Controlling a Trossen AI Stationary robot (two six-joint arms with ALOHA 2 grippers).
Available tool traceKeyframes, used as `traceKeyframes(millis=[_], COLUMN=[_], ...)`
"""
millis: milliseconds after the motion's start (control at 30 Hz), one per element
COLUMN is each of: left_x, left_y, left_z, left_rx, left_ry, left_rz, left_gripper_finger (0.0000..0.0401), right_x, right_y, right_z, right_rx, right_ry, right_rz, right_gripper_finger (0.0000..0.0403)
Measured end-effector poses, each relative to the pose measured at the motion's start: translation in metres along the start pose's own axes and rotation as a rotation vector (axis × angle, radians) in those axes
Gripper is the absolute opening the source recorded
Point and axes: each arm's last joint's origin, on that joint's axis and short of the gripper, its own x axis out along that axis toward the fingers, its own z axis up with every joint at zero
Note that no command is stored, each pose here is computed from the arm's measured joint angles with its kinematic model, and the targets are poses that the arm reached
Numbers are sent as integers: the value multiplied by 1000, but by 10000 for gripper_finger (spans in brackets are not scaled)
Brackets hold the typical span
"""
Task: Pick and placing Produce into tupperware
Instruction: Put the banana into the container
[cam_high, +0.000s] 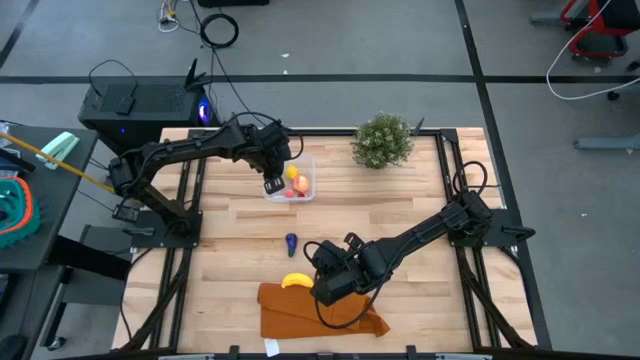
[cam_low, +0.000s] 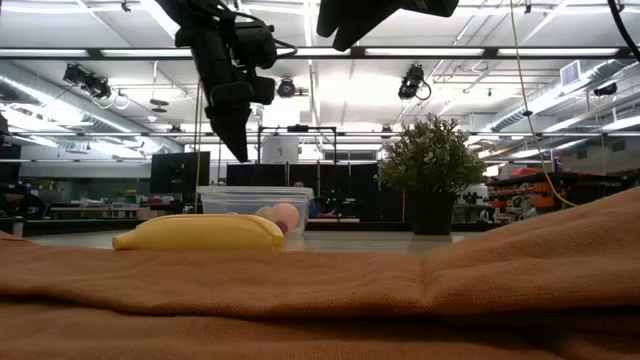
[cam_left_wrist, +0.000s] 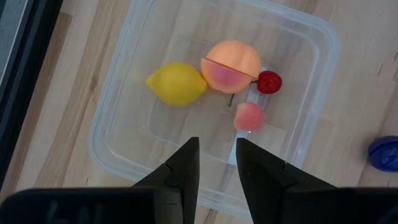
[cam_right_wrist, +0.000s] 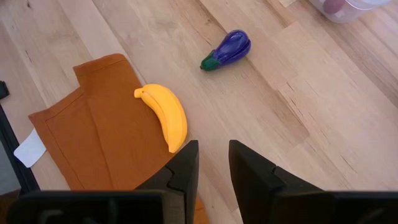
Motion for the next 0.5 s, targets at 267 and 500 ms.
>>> traceKeyframes(millis=[267,500], left_x=[0,0], left_y=[-1,-1], left_z=[0,0], left_rx=[3,3], left_ry=[1,1], left_rz=[-1,0], left_gripper_finger=[110,114], right_x=[0,0], right_y=[0,0], right_z=[0,0], right_rx=[0,0], right_ry=[0,0], right_rz=[0,0], right_gripper_finger=[95,95])
